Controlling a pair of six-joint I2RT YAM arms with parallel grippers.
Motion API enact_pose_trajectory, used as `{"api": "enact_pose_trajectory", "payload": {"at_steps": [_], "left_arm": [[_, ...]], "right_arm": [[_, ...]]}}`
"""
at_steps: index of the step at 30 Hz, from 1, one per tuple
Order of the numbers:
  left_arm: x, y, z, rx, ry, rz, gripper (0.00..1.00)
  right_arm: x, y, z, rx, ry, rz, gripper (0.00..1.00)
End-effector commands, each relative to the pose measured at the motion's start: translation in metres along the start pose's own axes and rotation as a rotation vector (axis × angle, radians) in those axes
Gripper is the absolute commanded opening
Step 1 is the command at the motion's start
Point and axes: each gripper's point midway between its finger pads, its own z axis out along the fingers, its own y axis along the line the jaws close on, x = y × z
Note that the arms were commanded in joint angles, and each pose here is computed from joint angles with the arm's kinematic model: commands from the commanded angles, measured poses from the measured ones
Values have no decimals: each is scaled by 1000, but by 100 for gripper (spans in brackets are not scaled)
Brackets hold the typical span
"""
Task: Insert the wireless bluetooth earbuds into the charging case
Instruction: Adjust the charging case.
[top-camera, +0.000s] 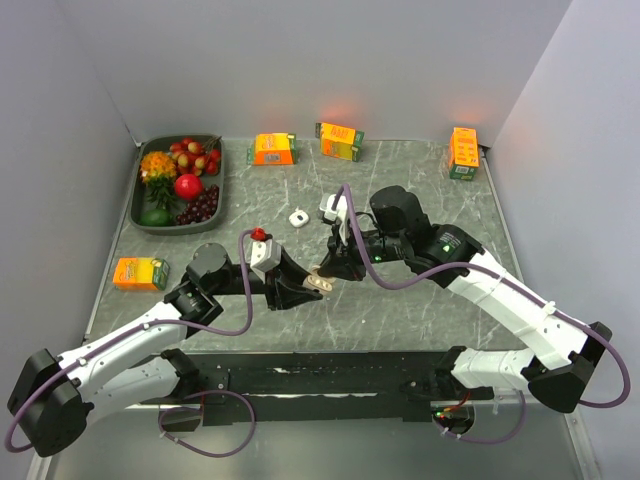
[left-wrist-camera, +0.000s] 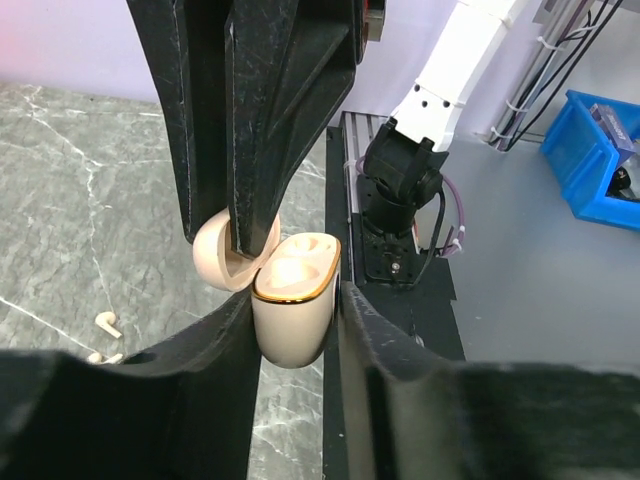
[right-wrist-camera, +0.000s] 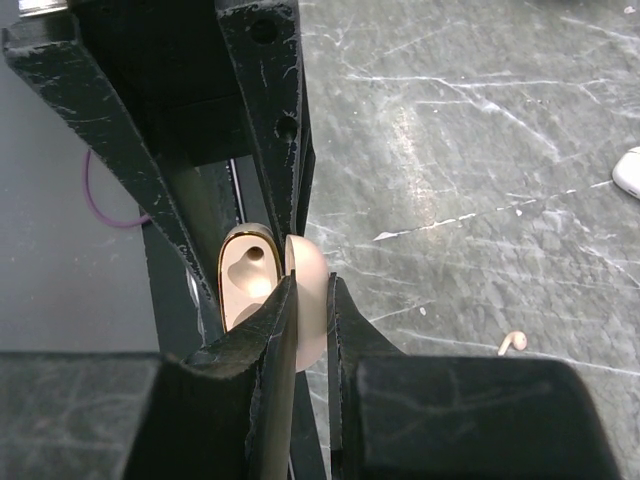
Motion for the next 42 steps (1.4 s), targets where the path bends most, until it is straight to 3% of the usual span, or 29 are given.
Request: {"api": "enact_pose_trajectory", "payload": {"at_steps": [1,6,9,10,12,19,25,34,37,42], "left_arm": [[-24,-7,3,31,-50,65,32],[-25,-7,3,29,-55,66,31],[-24,-6,4,16,-60,75,4],[-24,-2,4,-5,-64,77,1],[-25,-3,4,-14,-71,93,1],[-23,5,1,-72,-100,110,1],[-25,10,0,-111,-136,114,1],[-33,15,-1,-162,-201,102,1],[-44,21,-4,-226,-272,91,1],[-50,22,-9,-307,-360,90,1]], "right_arm": [[-21,4,-5,-10,-54,-36,0],[-21,6,-5,-17,-52,-36,0],[-23,8,-6,-26,-62,-30,0],[-23,9,-5,-29,-62,-27,0],[-25,9,-6,-30,-64,-19,0],[-35,11,-12,-25,-90,-8,35],[-50,13,-22,-8,-131,-2,52],[-64,-4,-33,128,-202,26,57],[-71,-22,-48,267,-304,44,55],[-47,-68,-74,583,-403,226,56]]}}
